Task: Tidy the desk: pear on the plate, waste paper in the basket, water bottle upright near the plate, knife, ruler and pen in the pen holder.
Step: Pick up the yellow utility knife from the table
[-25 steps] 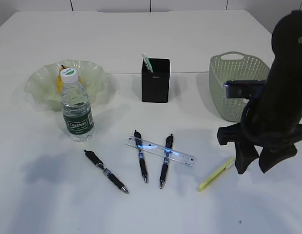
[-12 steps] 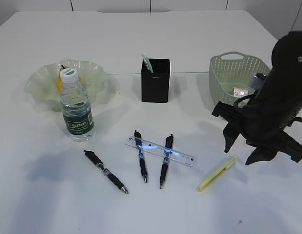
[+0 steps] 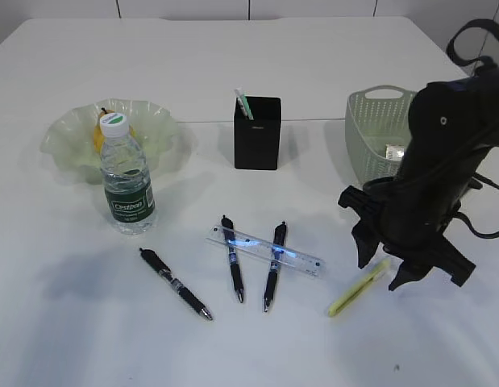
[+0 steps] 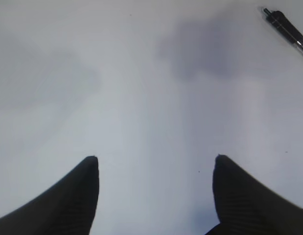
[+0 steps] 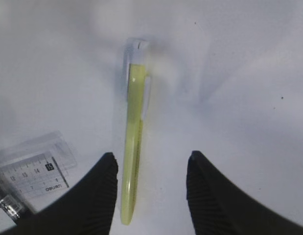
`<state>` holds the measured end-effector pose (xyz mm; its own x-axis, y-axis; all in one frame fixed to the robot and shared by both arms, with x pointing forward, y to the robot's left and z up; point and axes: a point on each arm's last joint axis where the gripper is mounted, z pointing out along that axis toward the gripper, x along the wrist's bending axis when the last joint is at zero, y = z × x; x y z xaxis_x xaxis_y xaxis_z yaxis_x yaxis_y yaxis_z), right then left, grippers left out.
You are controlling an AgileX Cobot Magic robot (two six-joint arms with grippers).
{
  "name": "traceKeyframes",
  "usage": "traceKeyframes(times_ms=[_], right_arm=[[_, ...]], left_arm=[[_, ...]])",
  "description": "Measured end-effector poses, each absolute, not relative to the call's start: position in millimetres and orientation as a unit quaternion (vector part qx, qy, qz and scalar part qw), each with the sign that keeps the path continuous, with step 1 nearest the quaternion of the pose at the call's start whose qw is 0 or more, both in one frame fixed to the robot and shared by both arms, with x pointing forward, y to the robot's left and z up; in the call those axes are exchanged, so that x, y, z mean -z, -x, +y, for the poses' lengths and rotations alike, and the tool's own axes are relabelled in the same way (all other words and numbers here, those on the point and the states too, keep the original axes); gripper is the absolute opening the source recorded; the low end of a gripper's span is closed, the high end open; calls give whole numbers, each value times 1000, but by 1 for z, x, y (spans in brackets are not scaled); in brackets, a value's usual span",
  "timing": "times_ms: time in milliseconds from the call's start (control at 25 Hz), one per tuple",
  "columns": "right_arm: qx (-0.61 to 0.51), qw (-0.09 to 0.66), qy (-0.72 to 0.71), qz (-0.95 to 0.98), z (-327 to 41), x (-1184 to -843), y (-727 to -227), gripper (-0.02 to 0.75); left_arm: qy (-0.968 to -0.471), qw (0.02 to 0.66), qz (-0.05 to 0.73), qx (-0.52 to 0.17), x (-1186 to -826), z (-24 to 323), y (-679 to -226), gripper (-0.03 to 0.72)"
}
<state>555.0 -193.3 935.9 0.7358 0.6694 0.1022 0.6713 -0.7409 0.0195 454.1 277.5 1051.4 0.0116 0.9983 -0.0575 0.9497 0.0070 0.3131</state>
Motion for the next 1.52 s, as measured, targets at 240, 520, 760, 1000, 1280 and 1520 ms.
traceKeyframes(times_ms=[240, 520, 760, 1000, 1280, 1520], right_arm=[[31, 16, 938, -345, -193, -919, -559, 347], [40, 22, 946, -321, -206, -916, -573, 347], [43, 21, 950, -309, -219, -916, -577, 347], [47, 20, 947, -317, -219, -912, -588, 347], [48, 22, 945, -322, -216, -909, -599, 347], [39, 23, 945, -324, -216, -906, -599, 347]], left_arm=[[-699, 133, 697, -91, -1051, 278, -454, 510], [-698, 134, 697, -93, -1051, 278, -454, 510], [-697, 143, 696, -100, -1052, 277, -456, 510], [-697, 144, 695, -101, -1052, 277, -457, 510], [-697, 144, 695, -101, -1052, 277, -457, 510], [-696, 146, 695, -102, -1052, 277, -457, 510]])
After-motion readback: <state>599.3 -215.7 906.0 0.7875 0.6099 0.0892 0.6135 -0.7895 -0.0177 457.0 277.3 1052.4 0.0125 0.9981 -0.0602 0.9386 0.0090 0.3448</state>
